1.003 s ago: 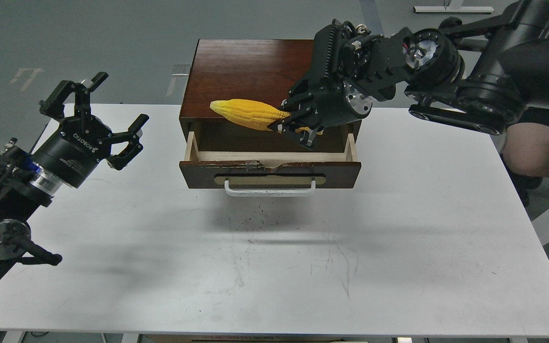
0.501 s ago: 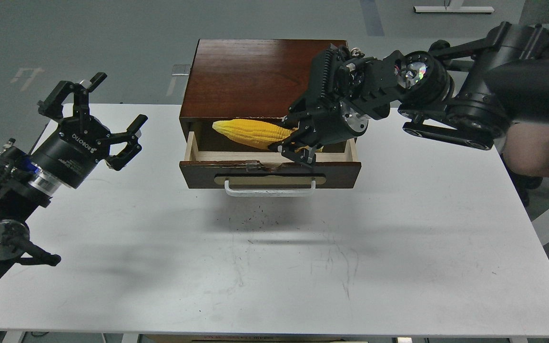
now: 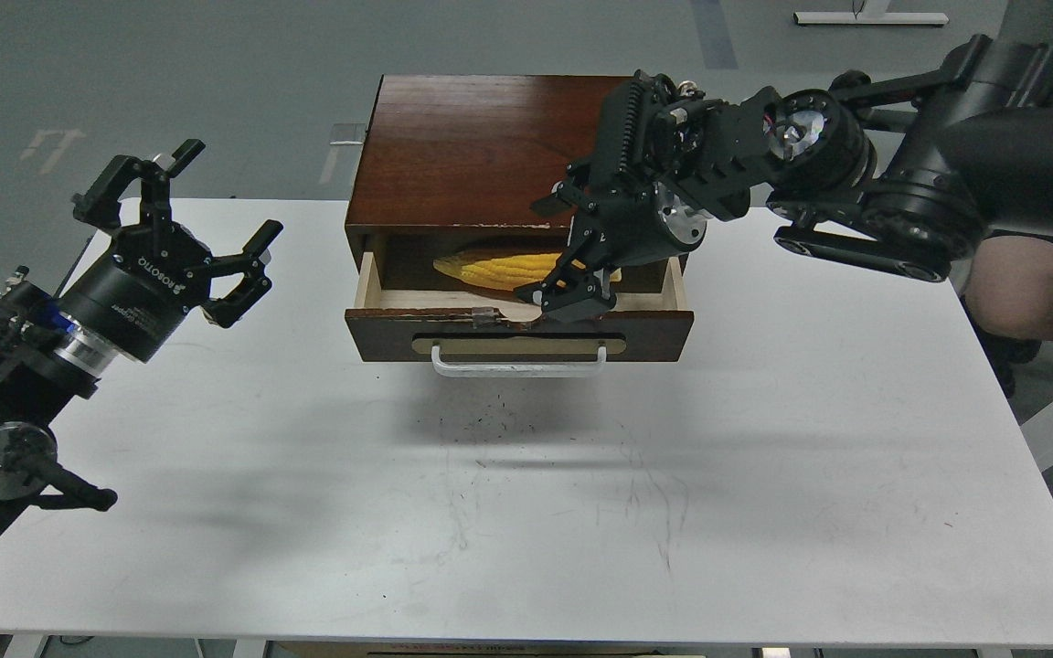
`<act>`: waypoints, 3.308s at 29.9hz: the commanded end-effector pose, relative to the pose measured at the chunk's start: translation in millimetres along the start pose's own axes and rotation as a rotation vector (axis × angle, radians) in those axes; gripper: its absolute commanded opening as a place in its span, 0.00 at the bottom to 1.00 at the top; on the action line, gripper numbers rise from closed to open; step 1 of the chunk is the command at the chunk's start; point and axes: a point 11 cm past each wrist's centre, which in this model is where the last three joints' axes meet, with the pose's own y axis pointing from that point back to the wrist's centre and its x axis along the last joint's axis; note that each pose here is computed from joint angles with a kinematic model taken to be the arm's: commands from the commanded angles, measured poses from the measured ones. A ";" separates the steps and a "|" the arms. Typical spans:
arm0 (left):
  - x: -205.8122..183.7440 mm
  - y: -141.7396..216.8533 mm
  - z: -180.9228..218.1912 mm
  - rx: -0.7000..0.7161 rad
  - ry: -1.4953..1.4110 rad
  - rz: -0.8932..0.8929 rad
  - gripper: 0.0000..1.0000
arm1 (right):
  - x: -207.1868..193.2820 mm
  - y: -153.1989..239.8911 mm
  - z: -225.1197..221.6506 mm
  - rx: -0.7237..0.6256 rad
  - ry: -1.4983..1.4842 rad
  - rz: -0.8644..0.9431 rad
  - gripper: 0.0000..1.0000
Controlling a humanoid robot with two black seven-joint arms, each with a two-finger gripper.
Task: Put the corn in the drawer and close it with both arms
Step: 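Open the right gripper and withdraw it back beside the table, then swing the left gripper toward the front of the open drawer, then position the left gripper against the drawer front near its handle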
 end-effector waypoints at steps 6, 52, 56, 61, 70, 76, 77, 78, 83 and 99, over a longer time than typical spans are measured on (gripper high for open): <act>-0.5 -0.7 -0.2 -0.001 0.002 -0.001 1.00 | 16.9 70.4 55.8 -0.182 -0.440 0.340 0.99; -49.5 -38.0 29.2 0.015 -0.379 -0.280 1.00 | -289.3 105.7 -8.1 -0.320 -2.264 1.212 1.00; -98.2 -59.2 38.7 0.013 -0.591 -0.484 1.00 | -290.0 104.5 -9.8 -0.321 -2.266 1.204 1.00; -146.2 -65.4 29.4 0.029 -0.863 -0.698 1.00 | -293.2 103.9 -12.8 -0.328 -2.269 1.194 1.00; -202.0 -62.2 -61.3 0.098 -1.132 -0.989 0.95 | -296.9 105.5 -15.3 -0.341 -2.269 1.185 1.00; -213.7 -51.0 -93.4 0.144 -1.123 -1.070 0.74 | -297.2 106.1 -15.1 -0.343 -2.268 1.185 1.00; -213.8 -47.2 -99.2 0.160 -1.116 -1.084 0.65 | -297.2 106.1 -15.1 -0.343 -2.268 1.185 1.00; -213.9 -44.0 -103.5 0.172 -1.109 -1.094 0.46 | -297.9 107.1 -14.8 -0.346 -2.266 1.185 1.00; -210.9 -40.6 -111.1 0.198 -1.093 -1.096 0.00 | -299.3 107.7 -16.0 -0.350 -2.267 1.180 1.00; -152.1 -30.9 -139.9 0.390 -0.928 -0.887 0.00 | -308.3 110.8 -22.7 -0.374 -2.278 1.168 1.00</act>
